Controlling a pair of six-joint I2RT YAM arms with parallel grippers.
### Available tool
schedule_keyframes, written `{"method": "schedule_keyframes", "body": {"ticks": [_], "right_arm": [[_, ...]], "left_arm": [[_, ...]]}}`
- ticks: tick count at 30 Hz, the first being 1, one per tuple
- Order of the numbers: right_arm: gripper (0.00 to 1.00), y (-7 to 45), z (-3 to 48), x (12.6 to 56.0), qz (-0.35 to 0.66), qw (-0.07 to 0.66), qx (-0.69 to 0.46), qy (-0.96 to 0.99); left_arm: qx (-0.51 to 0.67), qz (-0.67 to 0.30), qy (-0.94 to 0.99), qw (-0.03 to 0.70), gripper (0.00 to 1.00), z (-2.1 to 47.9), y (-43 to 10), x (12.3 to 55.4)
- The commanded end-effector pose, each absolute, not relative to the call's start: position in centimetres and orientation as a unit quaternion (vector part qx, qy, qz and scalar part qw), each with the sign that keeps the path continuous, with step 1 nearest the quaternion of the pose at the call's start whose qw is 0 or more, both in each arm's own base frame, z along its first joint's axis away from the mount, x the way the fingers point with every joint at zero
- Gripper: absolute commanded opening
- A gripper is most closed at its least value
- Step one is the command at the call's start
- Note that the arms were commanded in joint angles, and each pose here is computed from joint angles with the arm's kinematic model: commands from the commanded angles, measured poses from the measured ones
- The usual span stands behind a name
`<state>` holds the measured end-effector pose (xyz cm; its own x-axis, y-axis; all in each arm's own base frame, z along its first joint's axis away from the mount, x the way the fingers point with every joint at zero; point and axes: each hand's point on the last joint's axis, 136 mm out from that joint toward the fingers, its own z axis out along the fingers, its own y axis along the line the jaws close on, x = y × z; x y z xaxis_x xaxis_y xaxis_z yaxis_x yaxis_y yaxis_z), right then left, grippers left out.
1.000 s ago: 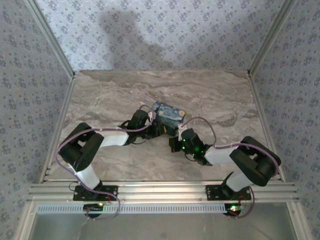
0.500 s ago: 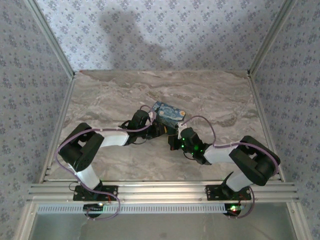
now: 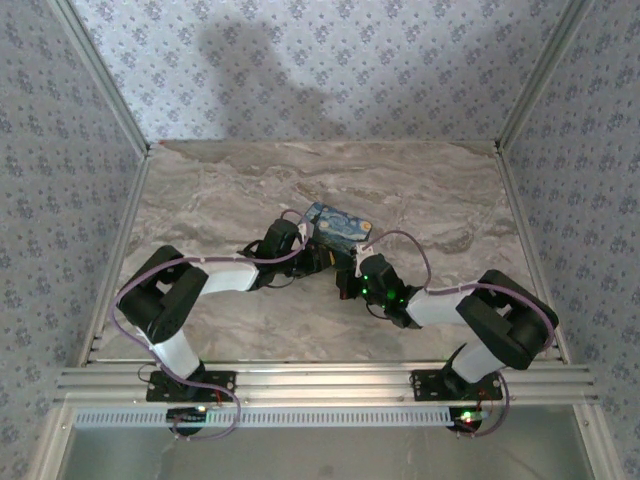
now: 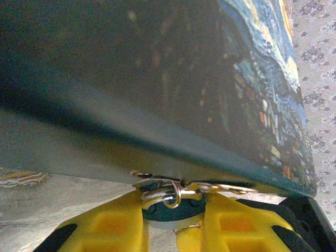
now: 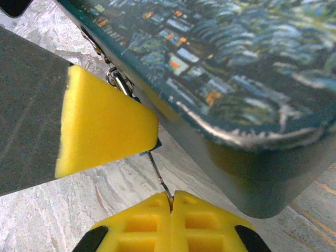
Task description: Unlock the padlock with the key
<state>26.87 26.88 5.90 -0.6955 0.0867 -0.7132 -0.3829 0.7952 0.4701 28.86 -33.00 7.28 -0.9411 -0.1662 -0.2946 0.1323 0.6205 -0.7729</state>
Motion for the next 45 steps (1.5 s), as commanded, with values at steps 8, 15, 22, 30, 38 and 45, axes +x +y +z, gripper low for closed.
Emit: {"method": "schedule_keyframes", "body": {"ticks": [8, 15, 22, 30, 38, 45], "right_arm": [[0.00, 26.9, 6.9, 28.1, 0.310, 0.399, -0.062, 0.861], [0.00, 26.8, 7.1, 28.4, 0.312, 0.402, -0.058, 0.859], [0.00, 26.9, 7.3, 28.4, 0.316, 0.405, -0.058, 0.856], [0.00, 27.2, 7.8, 28.4, 0.325, 0.408, -0.062, 0.851], [0.00, 27.3, 7.6, 28.3, 0.327, 0.406, -0.063, 0.851], [0.00, 27.2, 7.8, 28.3, 0.329, 0.408, -0.062, 0.849]], "left_arm": [[0.000, -0.455, 0.872, 0.181, 0.24, 9.3, -34.0, 29.2], [-0.001, -0.456, 0.872, 0.179, 0.24, 9.2, -34.1, 29.2], [-0.002, -0.453, 0.873, 0.179, 0.24, 9.1, -34.0, 29.2], [-0.001, -0.454, 0.873, 0.177, 0.24, 9.0, -34.1, 29.1], [-0.001, -0.454, 0.873, 0.176, 0.24, 8.9, -34.1, 29.1], [-0.004, -0.452, 0.875, 0.174, 0.24, 8.7, -34.1, 29.1]]}}
